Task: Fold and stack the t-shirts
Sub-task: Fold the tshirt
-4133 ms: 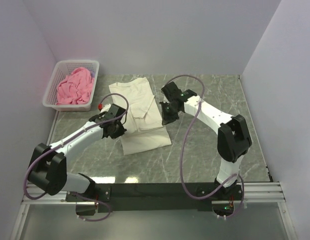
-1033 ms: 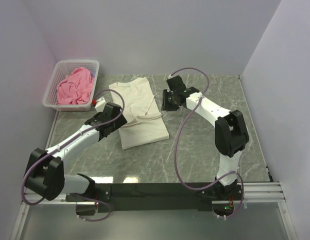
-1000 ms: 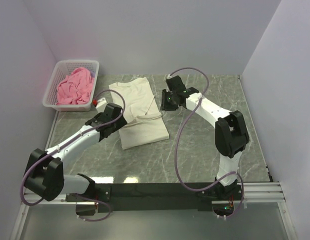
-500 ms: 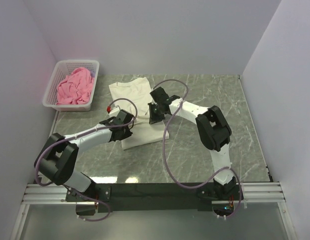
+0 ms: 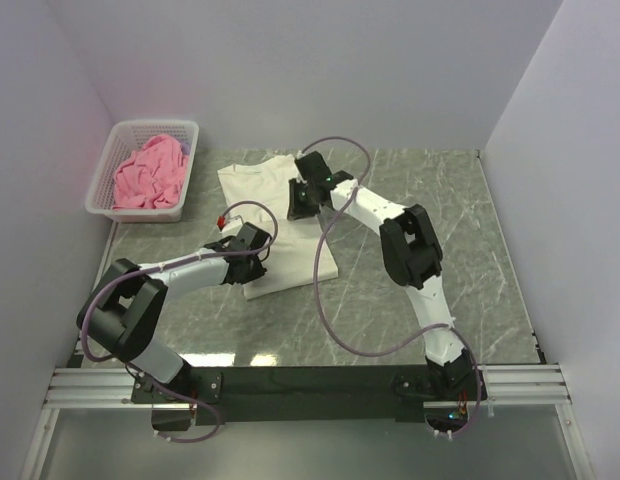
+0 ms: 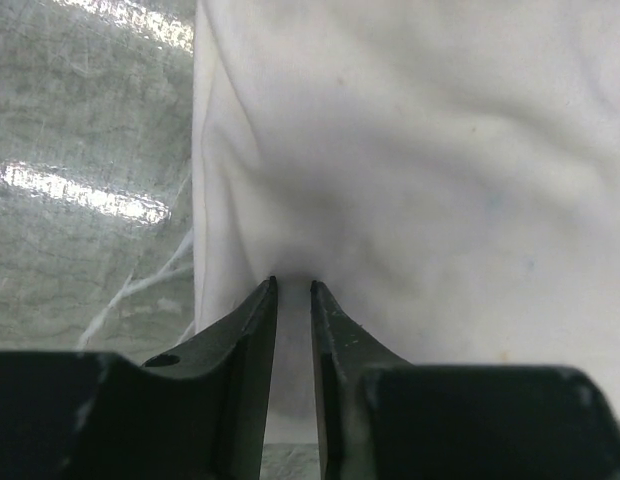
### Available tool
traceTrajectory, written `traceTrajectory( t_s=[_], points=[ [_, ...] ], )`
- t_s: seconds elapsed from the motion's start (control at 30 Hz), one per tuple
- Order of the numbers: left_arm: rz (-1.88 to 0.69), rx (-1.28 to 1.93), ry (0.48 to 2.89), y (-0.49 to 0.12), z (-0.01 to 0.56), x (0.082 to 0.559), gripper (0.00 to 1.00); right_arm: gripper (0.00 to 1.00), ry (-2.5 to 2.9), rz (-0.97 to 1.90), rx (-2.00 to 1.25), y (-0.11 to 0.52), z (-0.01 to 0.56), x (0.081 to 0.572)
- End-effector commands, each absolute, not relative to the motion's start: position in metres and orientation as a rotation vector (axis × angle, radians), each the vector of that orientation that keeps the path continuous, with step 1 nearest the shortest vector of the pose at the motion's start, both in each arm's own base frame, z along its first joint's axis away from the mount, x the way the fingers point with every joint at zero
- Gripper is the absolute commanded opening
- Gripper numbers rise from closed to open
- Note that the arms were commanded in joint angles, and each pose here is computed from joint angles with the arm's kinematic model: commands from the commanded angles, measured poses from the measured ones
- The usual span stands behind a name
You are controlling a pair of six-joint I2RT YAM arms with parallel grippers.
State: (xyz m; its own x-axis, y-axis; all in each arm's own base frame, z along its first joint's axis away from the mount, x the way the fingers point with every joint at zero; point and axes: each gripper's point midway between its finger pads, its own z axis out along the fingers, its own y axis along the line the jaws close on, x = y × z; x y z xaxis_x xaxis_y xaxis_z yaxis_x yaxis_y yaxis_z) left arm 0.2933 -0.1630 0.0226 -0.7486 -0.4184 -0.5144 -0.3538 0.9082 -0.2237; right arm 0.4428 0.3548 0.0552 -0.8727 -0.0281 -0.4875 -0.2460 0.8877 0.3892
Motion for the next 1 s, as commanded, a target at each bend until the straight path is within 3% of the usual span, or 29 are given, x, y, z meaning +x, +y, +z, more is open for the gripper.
traceTrajectory(
  t_s=[0.0,0.1,0.3,0.6,0.97],
  points=[
    [-0.142,-0.544,2.512,-0.162,0.02,0.287,0.27,0.31,2.5,0.611,-0.101,0.339,0.072,0.488],
    [-0.132,-0.54,2.47,-0.161,0.038,0.297,0.29,0.35,2.447,0.663,-0.091,0.337,0.102,0.498],
    [-0.136,-0.577,2.347,-0.15,0.079,0.328,0.32,0.36,2.37,0.772,-0.118,0.318,0.146,0.461],
    [-0.156,-0.606,2.297,-0.14,0.086,0.388,0.26,0.36,2.497,0.995,-0.172,0.303,0.112,0.361],
    [-0.076,-0.692,2.315,-0.111,0.06,0.453,0.22,0.36,2.537,0.982,-0.171,0.282,0.091,0.322]
  ],
)
